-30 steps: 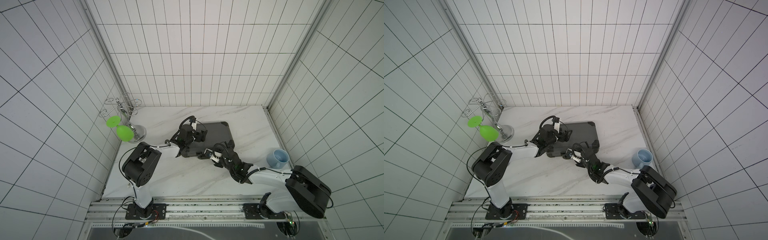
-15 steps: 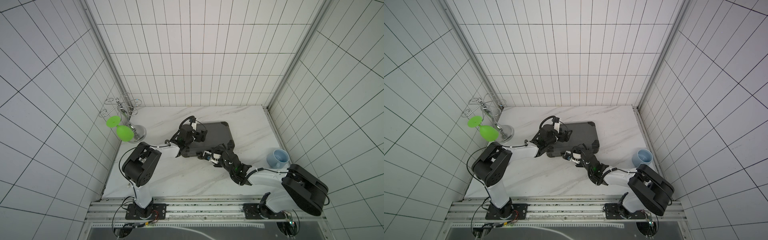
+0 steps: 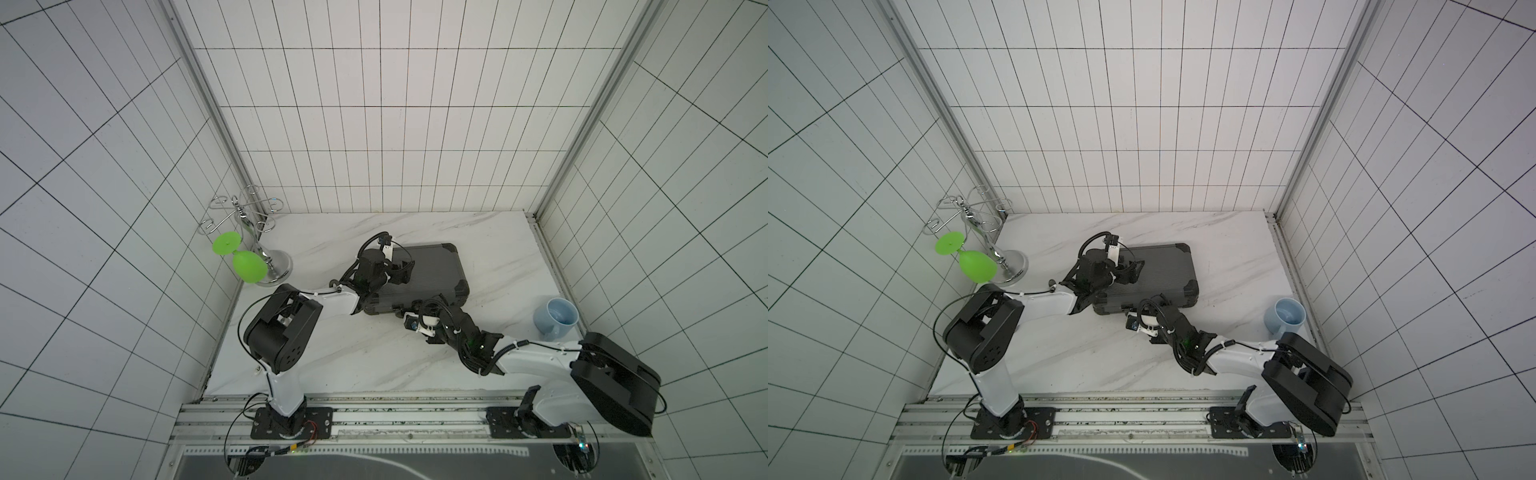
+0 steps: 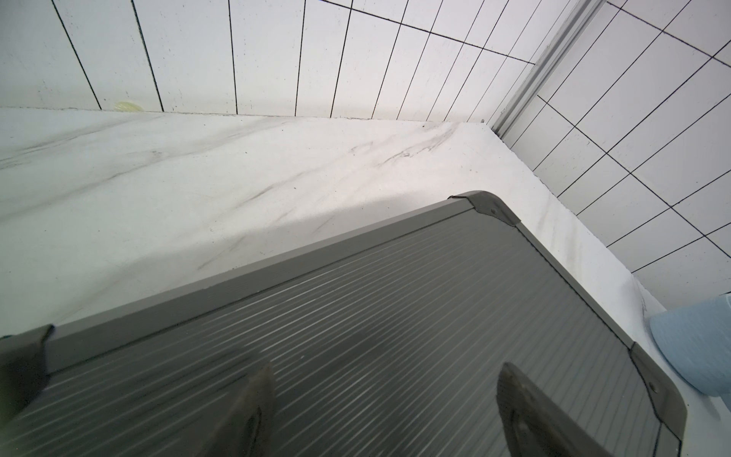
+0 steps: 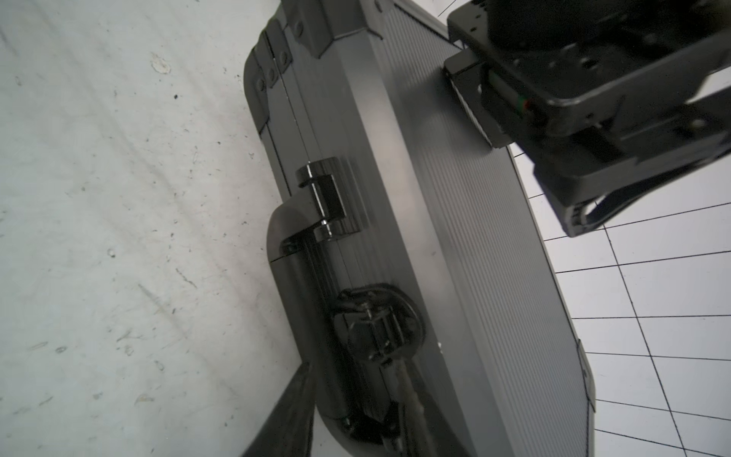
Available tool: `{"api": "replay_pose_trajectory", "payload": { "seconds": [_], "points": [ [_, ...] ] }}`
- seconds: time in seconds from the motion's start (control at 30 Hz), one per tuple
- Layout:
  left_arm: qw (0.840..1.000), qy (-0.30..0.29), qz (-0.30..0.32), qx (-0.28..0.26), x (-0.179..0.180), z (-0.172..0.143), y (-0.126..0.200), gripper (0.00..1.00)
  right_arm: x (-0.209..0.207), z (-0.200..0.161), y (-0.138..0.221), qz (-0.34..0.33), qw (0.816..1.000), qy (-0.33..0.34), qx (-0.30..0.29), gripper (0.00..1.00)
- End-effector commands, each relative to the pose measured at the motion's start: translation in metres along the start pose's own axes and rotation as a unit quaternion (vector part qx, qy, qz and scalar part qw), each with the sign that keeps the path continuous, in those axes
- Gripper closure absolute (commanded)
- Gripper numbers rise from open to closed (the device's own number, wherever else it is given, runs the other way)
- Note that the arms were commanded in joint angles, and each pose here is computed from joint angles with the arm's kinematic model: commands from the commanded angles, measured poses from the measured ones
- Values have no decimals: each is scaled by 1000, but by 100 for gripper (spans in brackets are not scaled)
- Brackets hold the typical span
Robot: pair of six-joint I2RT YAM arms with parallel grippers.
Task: Close the poker set cases
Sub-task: Fasten the fastener on the poker set case.
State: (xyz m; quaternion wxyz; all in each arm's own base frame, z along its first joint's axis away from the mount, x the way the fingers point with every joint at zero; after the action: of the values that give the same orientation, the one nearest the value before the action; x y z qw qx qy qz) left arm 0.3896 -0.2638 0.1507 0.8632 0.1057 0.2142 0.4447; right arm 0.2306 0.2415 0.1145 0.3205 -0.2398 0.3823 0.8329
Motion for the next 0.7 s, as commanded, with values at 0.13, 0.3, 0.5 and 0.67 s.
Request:
{"api": "replay_pose_trajectory", "payload": {
  "seconds": [0.13, 0.3, 0.5, 0.67],
  "points": [
    [988, 44, 29, 143, 20, -81, 2, 12, -1, 1, -5, -39, 999, 7, -13, 63],
    [988, 44, 30, 143, 20, -81, 2, 12, -5, 3, -11, -64, 998, 22, -15, 63],
    [988, 45, 31, 143, 22, -81, 3, 12, -4, 3, -15, -66, 997, 31, -13, 63],
    [988, 47, 30, 142, 22, -80, 3, 12, -8, 2, -15, -87, 996, 35, -14, 62]
  ]
}}
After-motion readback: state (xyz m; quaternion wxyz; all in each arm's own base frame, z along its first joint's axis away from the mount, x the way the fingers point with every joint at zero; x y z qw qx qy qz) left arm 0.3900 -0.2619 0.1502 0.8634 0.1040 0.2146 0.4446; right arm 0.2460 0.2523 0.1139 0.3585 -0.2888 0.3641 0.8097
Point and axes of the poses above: each gripper's point midway between its finger pads, its own y axis back along the fingers, its own x axis along the line the jaws close on, z = x × y, the point moved 5 cm from there along y, back along the fingers, and after that the axes turned 5 degrees about -y, right-handed, at the moved point
